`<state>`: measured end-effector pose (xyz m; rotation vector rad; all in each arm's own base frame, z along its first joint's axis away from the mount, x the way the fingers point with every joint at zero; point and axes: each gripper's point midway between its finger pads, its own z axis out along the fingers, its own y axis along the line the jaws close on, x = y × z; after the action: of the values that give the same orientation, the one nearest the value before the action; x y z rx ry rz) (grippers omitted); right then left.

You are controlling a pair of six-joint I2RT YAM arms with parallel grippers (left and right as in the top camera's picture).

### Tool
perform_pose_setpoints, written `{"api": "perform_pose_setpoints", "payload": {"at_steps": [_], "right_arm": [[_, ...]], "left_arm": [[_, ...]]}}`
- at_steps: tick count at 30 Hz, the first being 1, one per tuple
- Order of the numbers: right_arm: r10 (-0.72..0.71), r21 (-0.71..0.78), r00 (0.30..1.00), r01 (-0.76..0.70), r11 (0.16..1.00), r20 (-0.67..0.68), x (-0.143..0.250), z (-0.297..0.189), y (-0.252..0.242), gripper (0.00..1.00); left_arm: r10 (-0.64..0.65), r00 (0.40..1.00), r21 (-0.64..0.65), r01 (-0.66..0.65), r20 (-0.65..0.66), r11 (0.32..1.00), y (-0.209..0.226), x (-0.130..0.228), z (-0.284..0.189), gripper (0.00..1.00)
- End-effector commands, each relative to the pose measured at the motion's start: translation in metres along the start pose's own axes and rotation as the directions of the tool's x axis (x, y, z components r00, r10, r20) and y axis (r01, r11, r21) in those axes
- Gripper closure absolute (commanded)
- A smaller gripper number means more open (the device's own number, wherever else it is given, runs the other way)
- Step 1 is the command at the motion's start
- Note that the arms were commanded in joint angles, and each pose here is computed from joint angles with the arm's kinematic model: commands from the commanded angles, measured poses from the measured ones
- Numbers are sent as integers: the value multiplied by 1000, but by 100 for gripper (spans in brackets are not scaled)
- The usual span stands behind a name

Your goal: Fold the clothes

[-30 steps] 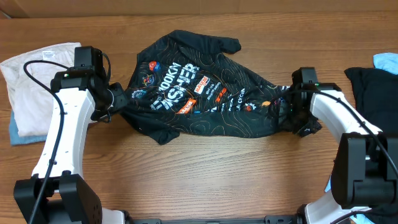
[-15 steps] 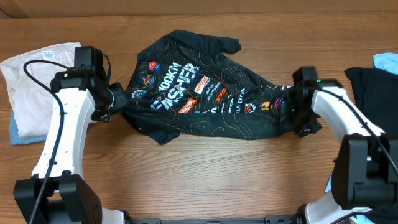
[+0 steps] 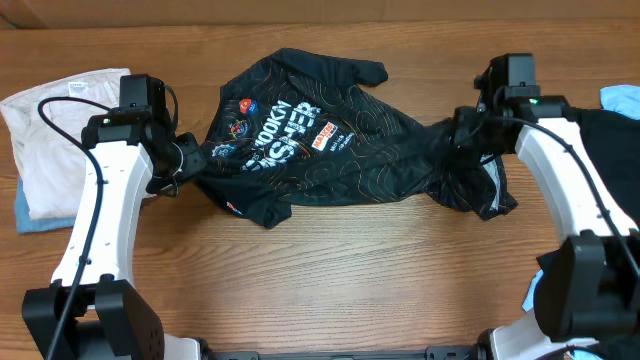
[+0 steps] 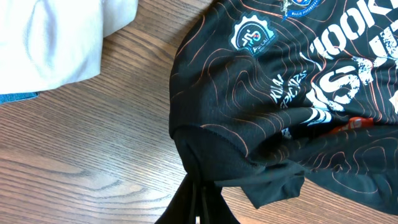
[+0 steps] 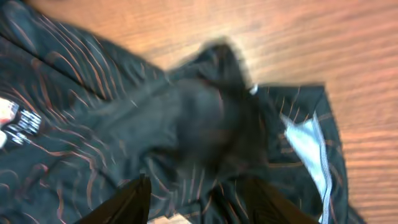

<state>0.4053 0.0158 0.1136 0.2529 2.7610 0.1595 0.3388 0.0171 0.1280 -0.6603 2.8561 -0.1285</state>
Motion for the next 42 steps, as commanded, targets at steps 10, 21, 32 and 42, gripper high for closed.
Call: {"api": "perform_pose_setpoints", "payload": {"at_steps": [10,21,32,42], "right_arm": [[-11,10,998,10,1000,59,-19,19,-1,47],[-11,-14,999,11,1000,51,-25,59,1,53],[52,135,959,-15,991,-280,55,101,-36,68],[66,149,963,-27,988,-260,49,80,-42,59]], "left_arm": [[30,1000,1,-30,5,1000,-2,-1,-1,96],[31,999,3,-31,11,1000,-3,-2,-1,96],[31,999,5,-31,17,1000,-3,-3,-1,95],[31,999,6,-31,20,999,-4,-4,-1,95]]}}
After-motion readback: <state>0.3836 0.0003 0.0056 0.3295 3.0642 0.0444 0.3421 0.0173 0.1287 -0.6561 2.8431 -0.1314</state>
